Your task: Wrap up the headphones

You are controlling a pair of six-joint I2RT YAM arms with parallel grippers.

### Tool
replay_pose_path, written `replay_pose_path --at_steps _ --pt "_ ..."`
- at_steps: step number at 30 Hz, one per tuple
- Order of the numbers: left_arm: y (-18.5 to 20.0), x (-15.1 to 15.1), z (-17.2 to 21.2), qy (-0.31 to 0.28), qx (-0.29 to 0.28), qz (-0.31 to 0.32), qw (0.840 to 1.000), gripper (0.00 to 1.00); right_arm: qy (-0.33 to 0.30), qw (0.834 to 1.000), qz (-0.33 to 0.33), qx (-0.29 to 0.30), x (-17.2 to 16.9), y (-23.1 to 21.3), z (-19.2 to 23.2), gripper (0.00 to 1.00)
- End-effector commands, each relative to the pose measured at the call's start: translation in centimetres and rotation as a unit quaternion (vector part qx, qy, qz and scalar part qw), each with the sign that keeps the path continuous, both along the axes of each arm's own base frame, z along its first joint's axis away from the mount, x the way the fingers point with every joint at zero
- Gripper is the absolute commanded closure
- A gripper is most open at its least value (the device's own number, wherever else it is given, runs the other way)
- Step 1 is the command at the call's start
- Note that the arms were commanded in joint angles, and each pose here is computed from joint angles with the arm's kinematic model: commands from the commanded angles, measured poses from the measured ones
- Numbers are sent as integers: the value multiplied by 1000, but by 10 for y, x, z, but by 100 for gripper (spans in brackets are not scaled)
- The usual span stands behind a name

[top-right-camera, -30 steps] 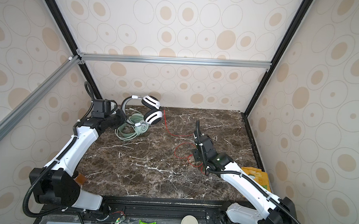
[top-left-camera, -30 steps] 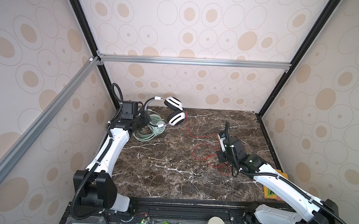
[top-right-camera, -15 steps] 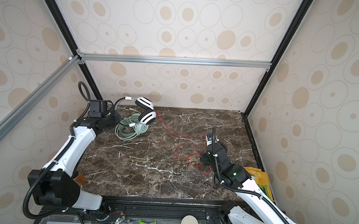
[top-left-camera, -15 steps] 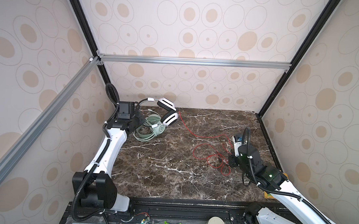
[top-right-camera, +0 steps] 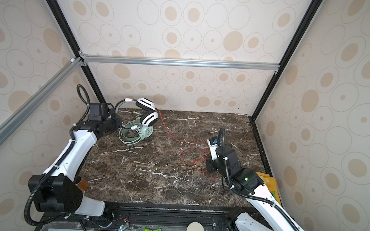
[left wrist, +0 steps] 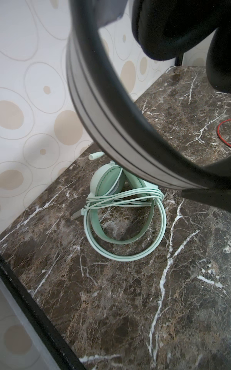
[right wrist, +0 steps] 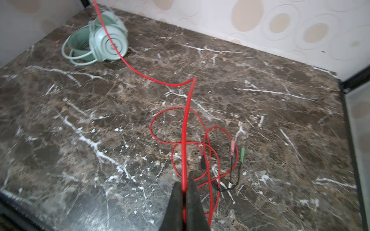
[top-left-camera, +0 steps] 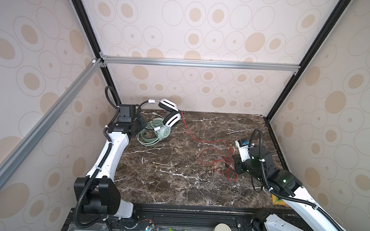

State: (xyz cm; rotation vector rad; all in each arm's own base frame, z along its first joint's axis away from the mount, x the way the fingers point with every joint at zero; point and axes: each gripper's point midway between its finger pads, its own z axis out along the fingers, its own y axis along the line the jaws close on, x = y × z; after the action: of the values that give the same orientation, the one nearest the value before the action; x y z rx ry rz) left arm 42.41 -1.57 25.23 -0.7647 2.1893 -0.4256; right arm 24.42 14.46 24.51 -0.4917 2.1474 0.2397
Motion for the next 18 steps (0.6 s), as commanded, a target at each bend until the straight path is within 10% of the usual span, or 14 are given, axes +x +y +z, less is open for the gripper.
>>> replay_pose_path --at_steps 1,18 --pt "-29 12 32 -39 38 -30 998 100 -10 996 83 9 -9 31 20 100" --pt "-156 -5 -19 10 202 -181 962 100 -152 971 167 -74 14 104 165 100"
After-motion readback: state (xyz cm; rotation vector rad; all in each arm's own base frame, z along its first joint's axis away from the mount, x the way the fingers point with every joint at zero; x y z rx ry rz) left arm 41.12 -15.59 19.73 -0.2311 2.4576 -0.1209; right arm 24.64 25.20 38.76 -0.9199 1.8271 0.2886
